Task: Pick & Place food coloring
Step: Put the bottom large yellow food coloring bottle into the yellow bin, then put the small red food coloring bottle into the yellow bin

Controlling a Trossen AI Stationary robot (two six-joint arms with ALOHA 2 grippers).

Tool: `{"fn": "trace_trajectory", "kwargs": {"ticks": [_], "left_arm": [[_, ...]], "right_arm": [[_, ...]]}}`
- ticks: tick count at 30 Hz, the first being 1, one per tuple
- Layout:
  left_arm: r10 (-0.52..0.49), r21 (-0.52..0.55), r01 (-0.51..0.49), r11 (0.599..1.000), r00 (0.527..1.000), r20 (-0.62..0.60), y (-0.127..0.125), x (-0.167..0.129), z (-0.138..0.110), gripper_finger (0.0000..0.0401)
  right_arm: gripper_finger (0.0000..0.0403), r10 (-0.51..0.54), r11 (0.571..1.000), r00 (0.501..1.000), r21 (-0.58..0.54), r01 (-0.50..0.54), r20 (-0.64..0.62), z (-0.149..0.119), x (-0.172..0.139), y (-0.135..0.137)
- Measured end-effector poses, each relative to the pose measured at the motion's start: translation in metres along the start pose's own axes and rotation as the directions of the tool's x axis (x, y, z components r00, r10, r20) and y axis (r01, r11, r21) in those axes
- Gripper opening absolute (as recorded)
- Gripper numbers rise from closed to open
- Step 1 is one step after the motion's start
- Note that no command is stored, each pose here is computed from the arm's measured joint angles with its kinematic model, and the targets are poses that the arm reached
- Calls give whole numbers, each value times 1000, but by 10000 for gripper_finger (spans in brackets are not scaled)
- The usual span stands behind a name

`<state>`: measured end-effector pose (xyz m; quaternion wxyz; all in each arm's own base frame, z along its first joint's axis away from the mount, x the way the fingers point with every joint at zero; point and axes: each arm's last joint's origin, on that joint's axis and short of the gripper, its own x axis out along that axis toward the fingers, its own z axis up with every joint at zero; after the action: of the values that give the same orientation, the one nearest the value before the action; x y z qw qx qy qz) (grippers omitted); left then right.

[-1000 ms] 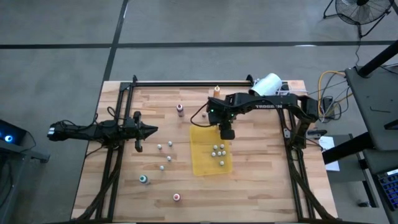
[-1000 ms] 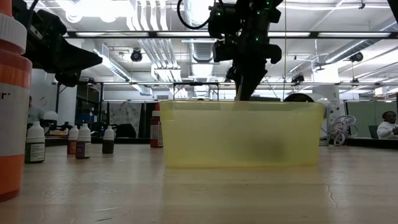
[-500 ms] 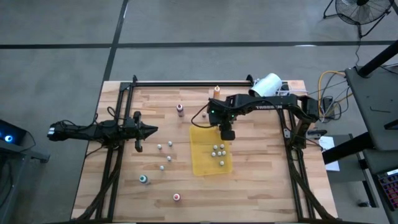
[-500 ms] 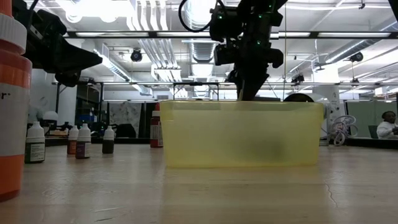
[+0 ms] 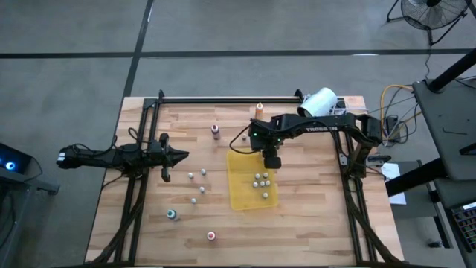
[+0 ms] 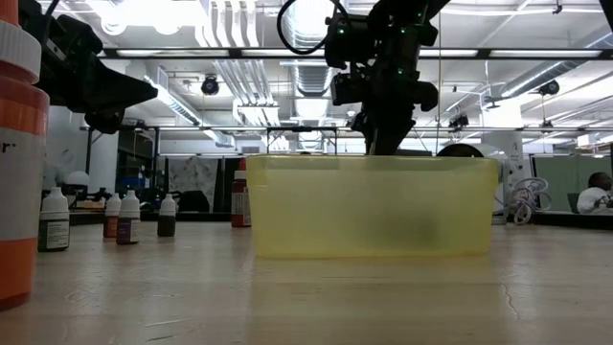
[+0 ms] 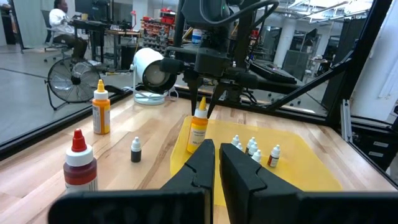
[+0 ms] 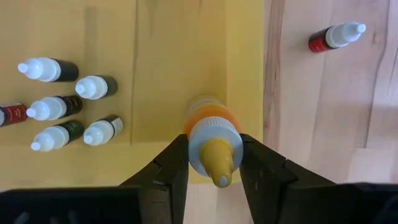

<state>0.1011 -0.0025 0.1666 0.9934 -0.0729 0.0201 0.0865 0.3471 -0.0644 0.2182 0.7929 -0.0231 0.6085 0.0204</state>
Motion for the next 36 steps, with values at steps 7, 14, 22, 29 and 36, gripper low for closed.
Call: {"fn": "trace_trajectory", "kwargs": {"ticks": [7,14,22,29,36], "left_arm": [[0,0,0,1000,1000,0,0,0,0,0],[0,0,0,1000,1000,0,0,0,0,0],[0,0,0,1000,1000,0,0,0,0,0],[0,0,0,1000,1000,0,0,0,0,0],[0,0,0,1000,1000,0,0,0,0,0]], "right_arm": [[109,0,1000,1000,0,0,-2,0,0,0],[139,1,1000,1000,5,-1,-7,-1,1,0],[186,1,1000,1000,9,-1,-10,-1,1,0],[198,-8,1000,1000,6,8,27,-3,-13,1],[199,-22,999,996,25,19,85,-6,-36,4]]}}
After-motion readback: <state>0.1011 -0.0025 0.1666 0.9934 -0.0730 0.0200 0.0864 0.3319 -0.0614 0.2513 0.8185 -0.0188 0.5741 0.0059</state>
